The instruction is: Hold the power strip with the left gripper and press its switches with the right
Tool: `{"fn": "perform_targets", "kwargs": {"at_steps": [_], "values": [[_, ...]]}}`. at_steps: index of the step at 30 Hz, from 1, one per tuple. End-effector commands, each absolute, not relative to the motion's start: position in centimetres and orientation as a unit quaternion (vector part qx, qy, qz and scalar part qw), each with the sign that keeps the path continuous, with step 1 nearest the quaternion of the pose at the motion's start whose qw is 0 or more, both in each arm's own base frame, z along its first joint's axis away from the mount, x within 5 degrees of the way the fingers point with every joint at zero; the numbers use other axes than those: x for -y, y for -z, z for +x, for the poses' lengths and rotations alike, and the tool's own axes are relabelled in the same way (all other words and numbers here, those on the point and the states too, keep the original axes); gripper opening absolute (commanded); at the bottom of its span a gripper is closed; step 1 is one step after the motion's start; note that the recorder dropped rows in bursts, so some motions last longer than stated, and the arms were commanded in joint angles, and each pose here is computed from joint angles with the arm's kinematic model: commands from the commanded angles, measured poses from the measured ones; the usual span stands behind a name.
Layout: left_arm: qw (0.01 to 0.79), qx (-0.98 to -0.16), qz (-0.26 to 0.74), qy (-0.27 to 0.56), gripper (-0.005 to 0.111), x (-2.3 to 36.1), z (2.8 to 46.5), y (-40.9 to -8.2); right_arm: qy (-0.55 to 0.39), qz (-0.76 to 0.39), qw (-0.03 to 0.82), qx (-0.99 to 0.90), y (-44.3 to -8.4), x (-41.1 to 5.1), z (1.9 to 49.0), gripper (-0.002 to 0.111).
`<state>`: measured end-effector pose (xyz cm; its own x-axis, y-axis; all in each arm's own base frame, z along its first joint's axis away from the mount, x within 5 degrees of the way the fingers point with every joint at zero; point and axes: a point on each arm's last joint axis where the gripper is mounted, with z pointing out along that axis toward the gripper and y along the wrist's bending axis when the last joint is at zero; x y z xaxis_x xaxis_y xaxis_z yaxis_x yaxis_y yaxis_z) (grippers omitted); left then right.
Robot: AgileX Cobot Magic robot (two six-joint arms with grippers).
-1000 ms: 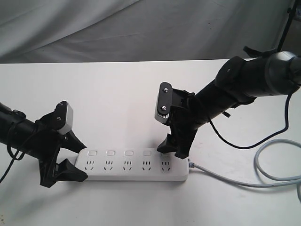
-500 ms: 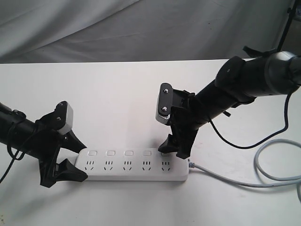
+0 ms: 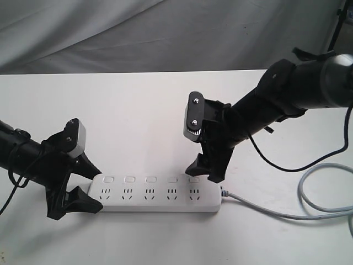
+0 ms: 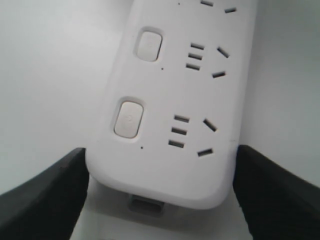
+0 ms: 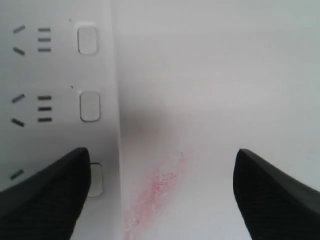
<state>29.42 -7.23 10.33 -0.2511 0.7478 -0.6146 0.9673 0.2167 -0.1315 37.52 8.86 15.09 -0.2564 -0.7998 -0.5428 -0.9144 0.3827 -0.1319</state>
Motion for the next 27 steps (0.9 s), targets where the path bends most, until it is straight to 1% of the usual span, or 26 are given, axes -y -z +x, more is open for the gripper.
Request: {"fn": "perform_targets", "kwargs": {"at_steps": [1,10,15,17,19,20,21,22,23,24,25,27], "values": [[0.214,-0.747,0.577,0.253,0.028,7.4,29.3,-10.3,-0.112,-0.533,0.309,-0.780,-17.9,-8.9,37.1,0.072],[0.214,-0.747,0.577,0.253,0.028,7.4,29.3,-10.3,-0.098,-0.507,0.352,-0.781,-20.6,-8.9,37.0,0.072],[0.214,-0.747,0.577,0.253,0.028,7.4,29.3,-10.3,-0.114,-0.503,0.360,-0.777,-22.3,-9.1,36.2,0.072],[0.214,-0.747,0.577,0.253,0.028,7.4,29.3,-10.3,-0.126,-0.504,0.366,-0.772,-23.1,-9.2,35.8,0.070],[0.214,-0.747,0.577,0.253,0.028,7.4,29.3,-10.3,-0.146,-0.512,0.371,-0.761,-24.4,-9.5,35.0,0.059],[0.214,-0.747,0.577,0.253,0.028,7.4,29.3,-10.3,-0.161,-0.515,0.375,-0.754,-25.3,-9.7,34.4,0.050],[0.214,-0.747,0.577,0.253,0.028,7.4,29.3,-10.3,-0.167,-0.516,0.378,-0.750,-25.8,-9.8,34.1,0.045],[0.214,-0.747,0.577,0.253,0.028,7.4,29.3,-10.3,-0.185,-0.518,0.385,-0.741,-26.8,-10.0,33.4,0.037],[0.214,-0.747,0.577,0.253,0.028,7.4,29.3,-10.3,-0.194,-0.519,0.386,-0.738,-27.2,-10.1,33.0,0.035],[0.214,-0.747,0.577,0.253,0.028,7.4,29.3,-10.3,-0.215,-0.525,0.387,-0.727,-28.2,-10.3,32.1,0.029],[0.214,-0.747,0.577,0.253,0.028,7.4,29.3,-10.3,-0.229,-0.530,0.386,-0.720,-28.8,-10.4,31.6,0.028],[0.214,-0.747,0.577,0.253,0.028,7.4,29.3,-10.3,-0.285,-0.548,0.380,-0.688,-30.6,-10.9,29.6,0.019]]}}
